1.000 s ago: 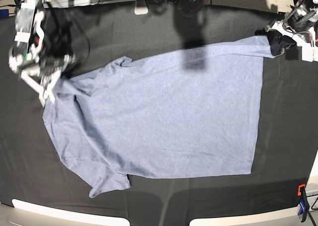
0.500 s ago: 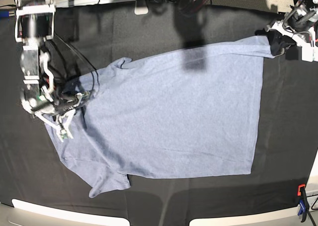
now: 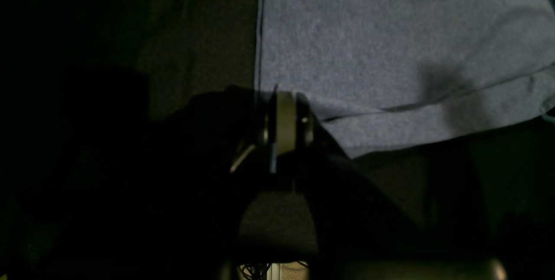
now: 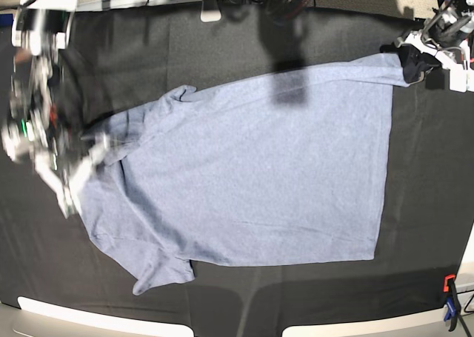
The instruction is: Layout the t-shirt on the table in an organized manner, then fold the t-shirt properly
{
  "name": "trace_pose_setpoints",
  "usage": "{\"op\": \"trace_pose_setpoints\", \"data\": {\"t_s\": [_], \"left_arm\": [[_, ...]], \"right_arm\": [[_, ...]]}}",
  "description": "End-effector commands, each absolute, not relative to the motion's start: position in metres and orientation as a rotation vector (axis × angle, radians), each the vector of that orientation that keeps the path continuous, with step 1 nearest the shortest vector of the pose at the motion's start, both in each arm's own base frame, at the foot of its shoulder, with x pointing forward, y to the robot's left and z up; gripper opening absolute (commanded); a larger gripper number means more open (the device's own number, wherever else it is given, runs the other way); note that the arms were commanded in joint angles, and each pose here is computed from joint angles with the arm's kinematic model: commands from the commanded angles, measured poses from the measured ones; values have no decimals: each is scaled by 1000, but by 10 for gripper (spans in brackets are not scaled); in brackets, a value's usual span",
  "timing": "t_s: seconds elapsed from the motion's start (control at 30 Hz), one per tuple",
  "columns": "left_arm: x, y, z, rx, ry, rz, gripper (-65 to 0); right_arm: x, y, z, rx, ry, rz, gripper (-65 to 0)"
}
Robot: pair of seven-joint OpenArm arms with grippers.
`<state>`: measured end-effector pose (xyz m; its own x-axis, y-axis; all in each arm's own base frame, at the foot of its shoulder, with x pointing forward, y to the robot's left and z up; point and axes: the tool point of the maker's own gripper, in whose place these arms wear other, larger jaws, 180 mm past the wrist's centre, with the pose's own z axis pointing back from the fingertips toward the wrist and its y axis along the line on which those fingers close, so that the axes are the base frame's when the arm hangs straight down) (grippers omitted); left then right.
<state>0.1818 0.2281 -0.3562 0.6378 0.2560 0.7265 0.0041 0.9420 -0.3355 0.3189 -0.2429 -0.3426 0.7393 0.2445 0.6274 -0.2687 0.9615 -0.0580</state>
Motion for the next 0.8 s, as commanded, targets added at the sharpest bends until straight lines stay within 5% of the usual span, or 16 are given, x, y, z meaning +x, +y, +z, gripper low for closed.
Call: {"op": "trace_pose_setpoints", "data": {"t_s": [0.0, 0.2, 0.3, 0.37, 0.77], "left_arm": [[187, 230, -346, -325, -914, 140, -650], [186, 230, -347, -325, -906, 138, -650], [186, 230, -347, -325, -906, 138, -650], [186, 230, -347, -325, -907, 138, -650], [186, 230, -347, -325, -907, 138, -650]], "right_arm": [[322, -246, -324, 31, -749, 283, -650], [271, -275, -343, 15, -672, 147, -642], [257, -285, -347, 20, -663, 106, -430], [254, -290, -349, 23, -678, 66, -349], [271, -300, -389, 73, -747, -59, -335]]}}
